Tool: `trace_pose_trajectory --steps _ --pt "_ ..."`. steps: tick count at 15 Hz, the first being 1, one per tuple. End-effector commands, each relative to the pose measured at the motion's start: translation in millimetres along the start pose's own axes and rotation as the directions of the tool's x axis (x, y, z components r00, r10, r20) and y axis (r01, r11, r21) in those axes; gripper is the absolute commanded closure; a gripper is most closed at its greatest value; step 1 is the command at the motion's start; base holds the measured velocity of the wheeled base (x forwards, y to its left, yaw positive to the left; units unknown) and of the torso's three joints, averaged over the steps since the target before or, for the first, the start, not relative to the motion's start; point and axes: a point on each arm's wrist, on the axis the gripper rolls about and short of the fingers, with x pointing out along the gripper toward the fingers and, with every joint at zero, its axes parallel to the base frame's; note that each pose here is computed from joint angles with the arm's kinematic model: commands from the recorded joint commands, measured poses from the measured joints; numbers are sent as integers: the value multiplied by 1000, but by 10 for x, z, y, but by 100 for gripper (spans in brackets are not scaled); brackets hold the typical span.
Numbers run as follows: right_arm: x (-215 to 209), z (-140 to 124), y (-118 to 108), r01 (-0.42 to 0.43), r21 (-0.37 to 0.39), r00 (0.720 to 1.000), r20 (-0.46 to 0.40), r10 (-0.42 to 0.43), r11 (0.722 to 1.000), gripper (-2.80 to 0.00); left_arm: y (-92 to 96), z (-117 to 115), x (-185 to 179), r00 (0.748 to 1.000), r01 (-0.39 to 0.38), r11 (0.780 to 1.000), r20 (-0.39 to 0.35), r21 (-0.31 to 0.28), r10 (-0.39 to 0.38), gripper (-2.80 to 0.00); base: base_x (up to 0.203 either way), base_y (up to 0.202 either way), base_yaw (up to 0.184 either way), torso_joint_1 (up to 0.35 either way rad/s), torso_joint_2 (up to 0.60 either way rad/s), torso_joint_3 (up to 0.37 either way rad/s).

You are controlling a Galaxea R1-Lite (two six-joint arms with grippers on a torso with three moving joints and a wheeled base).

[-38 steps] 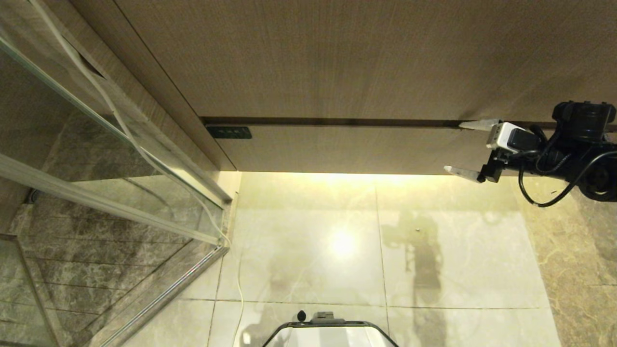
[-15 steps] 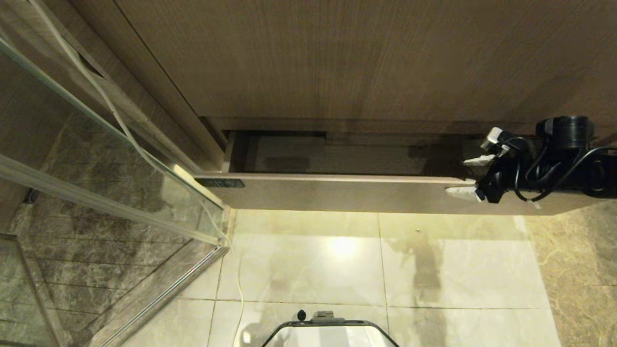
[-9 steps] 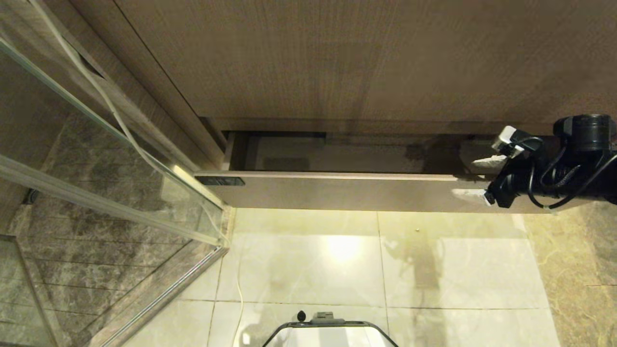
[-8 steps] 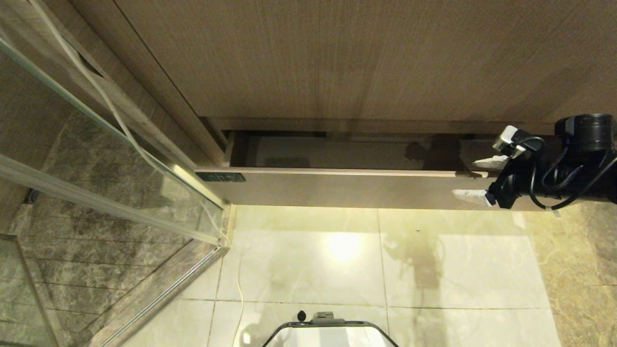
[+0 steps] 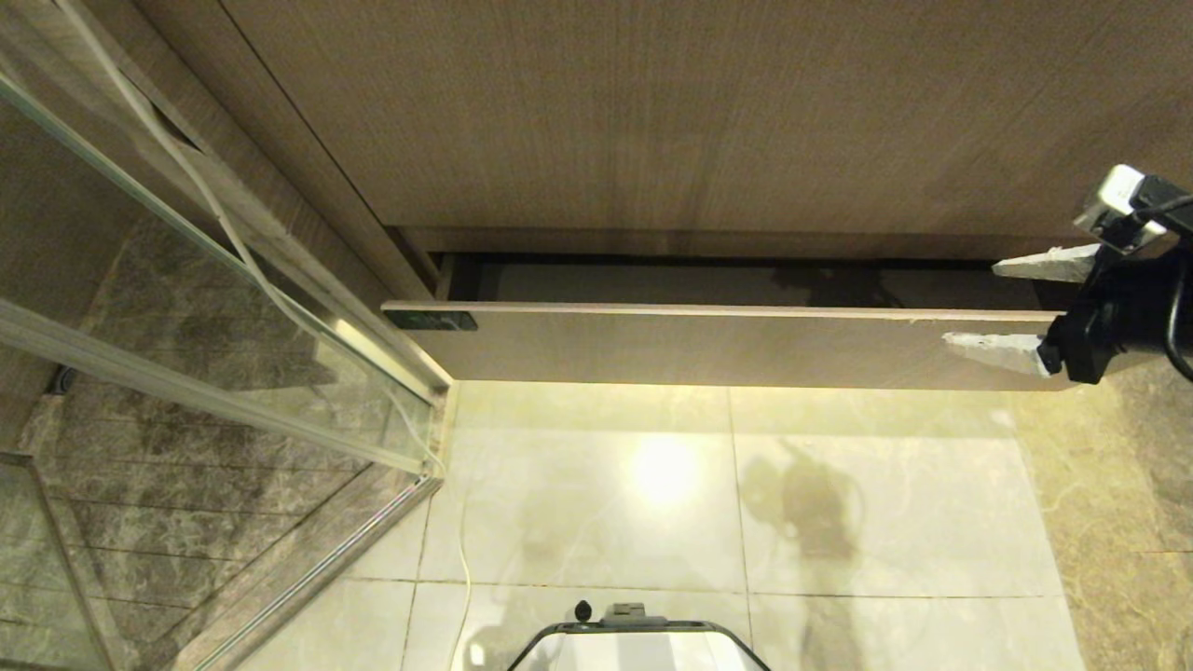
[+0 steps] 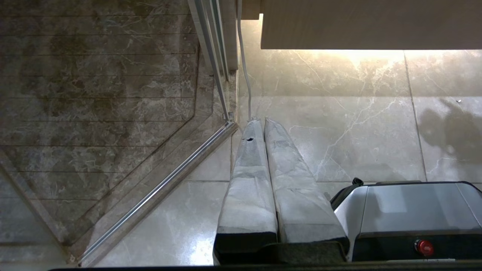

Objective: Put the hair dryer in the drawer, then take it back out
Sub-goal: Pull open the drawer

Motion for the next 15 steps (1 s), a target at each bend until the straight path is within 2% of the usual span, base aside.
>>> trace_pose_trajectory --steps 1,3,5,7,11,12,13,15 --pt "-409 268 110 76 -49 995 69 -72 996 -280 0 -1 0 1000 -1 1000 0 0 1 0 0 0 0 0 0 0" --pt "-591 265 247 102 -13 994 32 -102 995 -280 0 0 0 1000 0 1000 0 0 0 0 0 0 0 0 0 0" --pt "-733 190 412 113 66 992 -63 -108 991 -280 0 -3 1 1000 -1 1000 -1 0 1 0 0 0 0 0 0 0" --pt "-838 133 539 128 102 984 -140 -114 986 -280 0 0 0 1000 1 1000 0 0 -1 0 0 0 0 0 0 0" --pt "-962 63 694 125 176 980 -175 -94 976 -280 0 -4 1 1000 0 1000 -1 0 0 0 0 0 0 0 0 0" --pt "-1003 51 737 141 216 979 -176 -103 966 -280 0 -1 0 1000 -1 1000 0 0 1 0 0 0 0 0 0 0" --pt "-1036 41 769 154 247 977 -180 -111 957 0 0 -4 1 1000 -1 1000 -1 0 1 0 0 0 0 0 0 0" --pt "-1103 58 794 210 242 966 -203 -162 947 0 0 0 0 1000 1 1000 0 0 -1 0 0 0 0 0 0 0"
